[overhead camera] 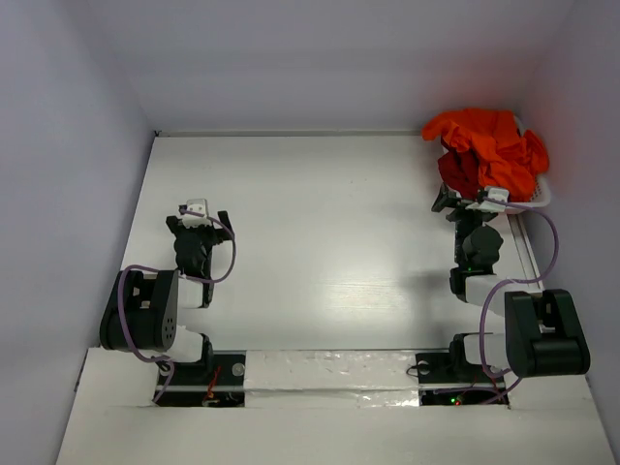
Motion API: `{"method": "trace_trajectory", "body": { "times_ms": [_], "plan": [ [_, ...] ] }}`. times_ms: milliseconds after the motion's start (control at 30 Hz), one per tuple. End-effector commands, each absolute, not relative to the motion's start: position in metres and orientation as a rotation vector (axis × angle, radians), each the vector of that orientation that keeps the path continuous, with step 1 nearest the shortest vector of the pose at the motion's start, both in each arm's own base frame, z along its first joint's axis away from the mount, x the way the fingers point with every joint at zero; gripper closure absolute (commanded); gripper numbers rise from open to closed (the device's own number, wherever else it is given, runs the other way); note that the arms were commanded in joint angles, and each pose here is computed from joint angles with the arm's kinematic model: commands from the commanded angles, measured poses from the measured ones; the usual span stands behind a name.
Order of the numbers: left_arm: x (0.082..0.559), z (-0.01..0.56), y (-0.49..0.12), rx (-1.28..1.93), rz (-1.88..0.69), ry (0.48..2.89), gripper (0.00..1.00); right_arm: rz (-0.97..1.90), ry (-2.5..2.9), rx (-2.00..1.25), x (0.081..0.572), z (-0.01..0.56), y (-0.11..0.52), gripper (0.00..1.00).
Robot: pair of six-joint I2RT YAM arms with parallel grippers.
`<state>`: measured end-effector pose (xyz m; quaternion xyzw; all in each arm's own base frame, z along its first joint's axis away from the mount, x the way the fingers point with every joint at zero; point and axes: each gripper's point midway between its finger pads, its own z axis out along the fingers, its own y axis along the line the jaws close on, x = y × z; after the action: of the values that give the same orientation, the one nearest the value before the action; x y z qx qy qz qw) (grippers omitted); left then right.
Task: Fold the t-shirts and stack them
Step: Grab crumpled tshirt from bin with the right arm
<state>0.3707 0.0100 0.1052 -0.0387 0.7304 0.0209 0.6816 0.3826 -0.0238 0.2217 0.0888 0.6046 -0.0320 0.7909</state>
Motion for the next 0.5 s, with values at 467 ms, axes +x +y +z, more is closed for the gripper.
{"method": "trace_trajectory", "body": {
  "times_ms": [467],
  "plan": [
    [0.3835,0.1656,0.0124,-0.109,0.033,1.418,0.01,-0.059,1.242,0.195,0.3866,0.2426,-0.0248,0.0]
  ]
}}
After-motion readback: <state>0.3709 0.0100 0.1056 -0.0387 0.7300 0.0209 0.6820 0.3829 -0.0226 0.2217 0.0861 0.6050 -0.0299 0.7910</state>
